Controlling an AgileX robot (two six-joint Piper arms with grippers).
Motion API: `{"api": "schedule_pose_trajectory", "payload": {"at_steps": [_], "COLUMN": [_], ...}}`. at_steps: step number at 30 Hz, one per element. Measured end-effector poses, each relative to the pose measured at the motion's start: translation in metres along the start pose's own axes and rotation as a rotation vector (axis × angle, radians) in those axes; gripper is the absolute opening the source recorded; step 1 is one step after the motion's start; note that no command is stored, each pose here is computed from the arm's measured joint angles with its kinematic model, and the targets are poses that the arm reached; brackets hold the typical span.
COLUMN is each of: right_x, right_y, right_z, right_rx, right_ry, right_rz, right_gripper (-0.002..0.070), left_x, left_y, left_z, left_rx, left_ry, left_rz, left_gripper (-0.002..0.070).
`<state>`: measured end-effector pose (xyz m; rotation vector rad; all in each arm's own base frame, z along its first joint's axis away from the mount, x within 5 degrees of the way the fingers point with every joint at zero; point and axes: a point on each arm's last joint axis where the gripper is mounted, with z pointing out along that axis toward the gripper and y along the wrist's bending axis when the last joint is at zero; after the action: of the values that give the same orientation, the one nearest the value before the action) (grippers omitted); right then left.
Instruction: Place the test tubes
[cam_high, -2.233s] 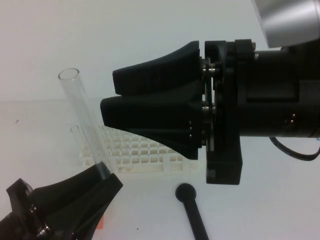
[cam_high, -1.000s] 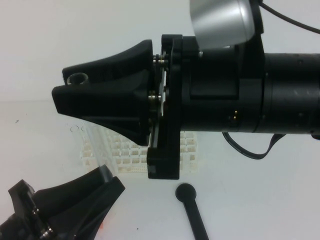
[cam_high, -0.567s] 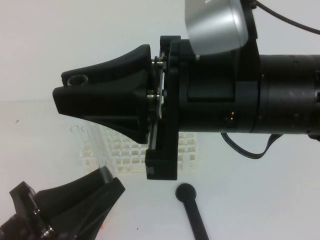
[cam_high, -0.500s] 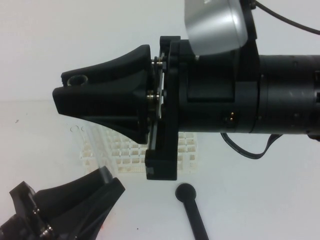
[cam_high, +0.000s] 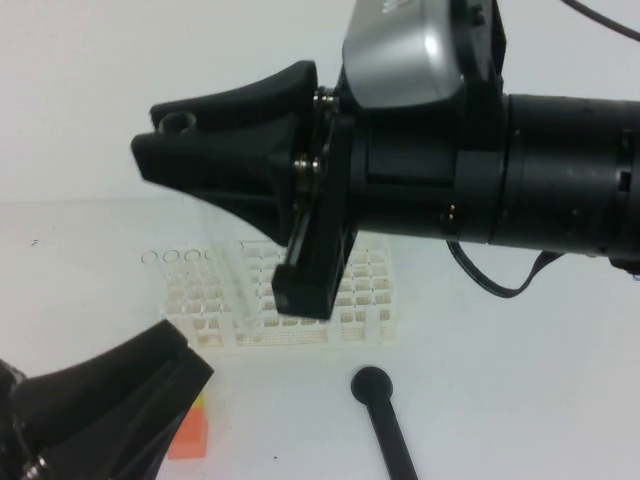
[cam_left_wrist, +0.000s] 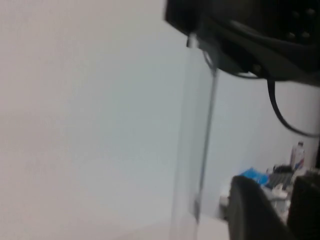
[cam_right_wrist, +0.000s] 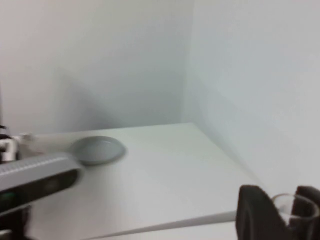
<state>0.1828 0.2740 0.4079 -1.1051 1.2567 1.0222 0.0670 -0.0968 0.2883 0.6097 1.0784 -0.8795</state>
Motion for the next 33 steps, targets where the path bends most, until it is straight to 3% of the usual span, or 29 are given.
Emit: {"api": "schedule_pose_trajectory", "payload": {"at_steps": [3, 14, 20, 25, 33], "right_x": [0.001, 0.006, 0.007, 0.007, 0.008], "right_y": [-0.008, -0.033, -0.038, -0.038, -0.041], "right_z": [0.000, -0.007, -0.009, -0.009, -0.011], "right_rx": [0.084, 0.375, 0.424, 0.429, 0.467], "right_ry": [0.016, 0.094, 0.113, 0.119, 0.133], "right_rz": [-0.004, -0.093, -0.118, -0.138, -0.139], "right_gripper": [0.0125, 0.0125, 0.0125, 0.0125, 0.0125], "left_x": [0.001, -0.009, -0.012, -0.013, -0.027], "left_y": [0.001, 0.001, 0.002, 0.012, 0.028], "left_z": [-0.006, -0.028, -0.031, -0.033, -0.050], "left_rx": [-0.025, -0.068, -0.089, -0.201, -0.491], "left_ry": [0.056, 0.071, 0.054, 0.053, -0.020], "left_rz": [0.023, 0.053, 0.063, 0.105, 0.244], "left_gripper": [-0.0003, 0.0000, 0.0000, 0.0000, 0.0000]}}
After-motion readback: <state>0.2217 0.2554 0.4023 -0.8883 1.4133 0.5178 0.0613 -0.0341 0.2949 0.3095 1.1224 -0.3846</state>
